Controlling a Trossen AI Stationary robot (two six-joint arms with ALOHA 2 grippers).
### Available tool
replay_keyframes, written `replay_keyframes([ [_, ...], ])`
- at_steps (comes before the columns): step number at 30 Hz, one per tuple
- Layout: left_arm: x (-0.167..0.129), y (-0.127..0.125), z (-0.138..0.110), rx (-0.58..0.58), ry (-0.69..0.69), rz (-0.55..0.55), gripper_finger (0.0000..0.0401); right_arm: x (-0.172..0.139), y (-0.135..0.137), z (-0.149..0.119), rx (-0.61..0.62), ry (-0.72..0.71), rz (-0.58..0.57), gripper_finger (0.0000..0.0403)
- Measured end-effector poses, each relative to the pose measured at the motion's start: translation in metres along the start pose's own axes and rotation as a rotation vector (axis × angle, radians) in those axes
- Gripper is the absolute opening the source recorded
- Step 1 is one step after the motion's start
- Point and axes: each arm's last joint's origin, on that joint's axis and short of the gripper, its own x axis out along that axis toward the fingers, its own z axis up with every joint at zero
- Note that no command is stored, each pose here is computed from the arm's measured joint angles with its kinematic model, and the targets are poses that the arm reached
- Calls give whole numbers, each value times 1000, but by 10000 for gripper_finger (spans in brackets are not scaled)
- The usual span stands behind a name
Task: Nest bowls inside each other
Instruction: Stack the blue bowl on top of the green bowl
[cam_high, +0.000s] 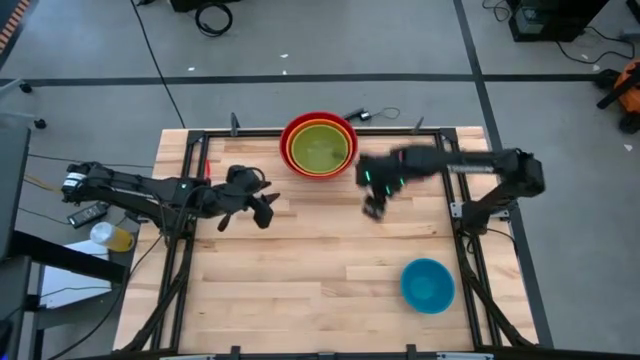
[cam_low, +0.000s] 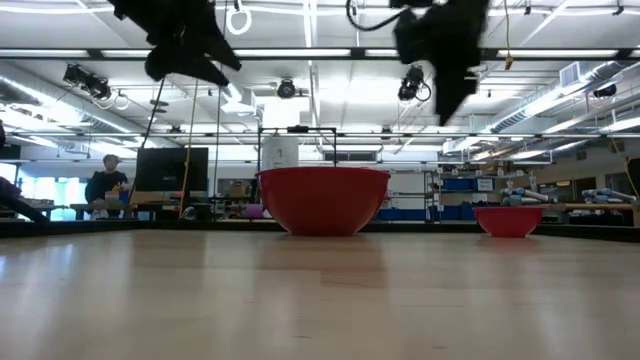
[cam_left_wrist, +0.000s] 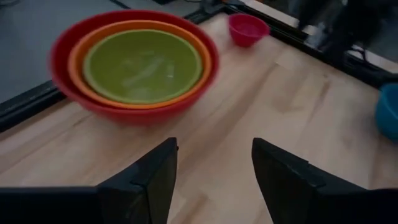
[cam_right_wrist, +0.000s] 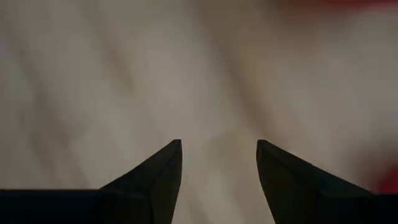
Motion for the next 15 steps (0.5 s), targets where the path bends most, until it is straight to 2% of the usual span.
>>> replay_keyframes([
  [7,18,-25,1,-6,-26,-165,208,11,59,-89,-87,134,53,206],
  [12,40,-42,-7,67,7,-258,208,16,77,-140,-121,211,46,206],
  [15,53,-50,-15,63,38,-301,208,25,79,-164,-72,270,-7,206],
])
